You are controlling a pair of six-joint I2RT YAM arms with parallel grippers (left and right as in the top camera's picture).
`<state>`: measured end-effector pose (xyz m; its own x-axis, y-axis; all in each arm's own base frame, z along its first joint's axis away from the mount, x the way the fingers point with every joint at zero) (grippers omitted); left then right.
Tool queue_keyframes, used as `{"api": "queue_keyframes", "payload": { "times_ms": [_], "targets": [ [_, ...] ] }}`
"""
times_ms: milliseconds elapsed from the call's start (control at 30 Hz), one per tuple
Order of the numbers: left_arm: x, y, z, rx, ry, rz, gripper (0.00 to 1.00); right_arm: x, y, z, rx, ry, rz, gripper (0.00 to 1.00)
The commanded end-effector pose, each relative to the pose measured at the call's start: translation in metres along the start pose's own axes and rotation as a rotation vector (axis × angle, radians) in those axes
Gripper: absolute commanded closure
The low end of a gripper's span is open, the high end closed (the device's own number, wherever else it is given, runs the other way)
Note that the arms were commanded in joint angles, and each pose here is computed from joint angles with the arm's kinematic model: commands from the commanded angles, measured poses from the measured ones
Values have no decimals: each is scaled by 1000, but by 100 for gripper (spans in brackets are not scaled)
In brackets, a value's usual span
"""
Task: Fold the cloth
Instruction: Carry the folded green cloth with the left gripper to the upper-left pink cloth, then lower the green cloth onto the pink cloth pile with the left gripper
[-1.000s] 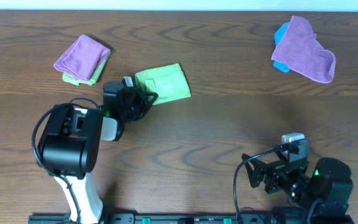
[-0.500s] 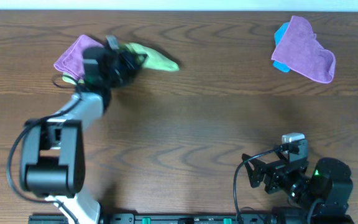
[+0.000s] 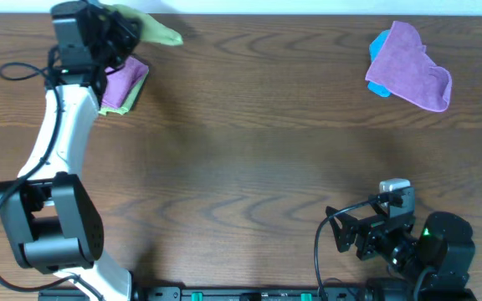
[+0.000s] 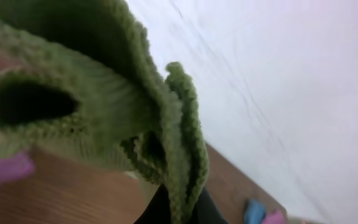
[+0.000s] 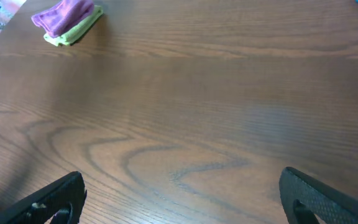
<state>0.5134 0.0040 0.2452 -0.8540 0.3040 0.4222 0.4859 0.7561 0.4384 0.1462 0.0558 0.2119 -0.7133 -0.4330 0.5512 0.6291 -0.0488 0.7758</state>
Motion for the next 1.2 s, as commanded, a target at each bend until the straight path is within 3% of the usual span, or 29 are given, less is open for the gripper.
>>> {"api": "queue_keyframes", "payload": {
  "times_ms": [0, 333, 667, 1167],
  "targets": [
    [-1, 23, 22, -17, 59, -69, 94, 0, -1, -1, -16, -4, 0, 1],
    [-15, 50, 69, -1, 114, -124, 94, 0, -1, -1, -16, -4, 0, 1],
    [-24, 43, 90, 28, 163, -88, 94, 0, -1, -1, -16, -4, 0, 1],
    [-9, 15, 134, 62, 381, 43, 94, 0, -1, -1, -16, -4, 0, 1]
  ]
}}
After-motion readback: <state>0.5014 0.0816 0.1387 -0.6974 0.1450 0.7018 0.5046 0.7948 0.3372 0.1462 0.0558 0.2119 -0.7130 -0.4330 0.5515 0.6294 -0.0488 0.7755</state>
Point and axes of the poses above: each gripper's point midway between its finger pads, its own x axis back along the fingers, its own z axis along the line the jaws close on, y = z × x, the point moved 4 cm from there along x, back along the fingers, and after that the axes turned 2 degrees about x, right-handed, at the moved point
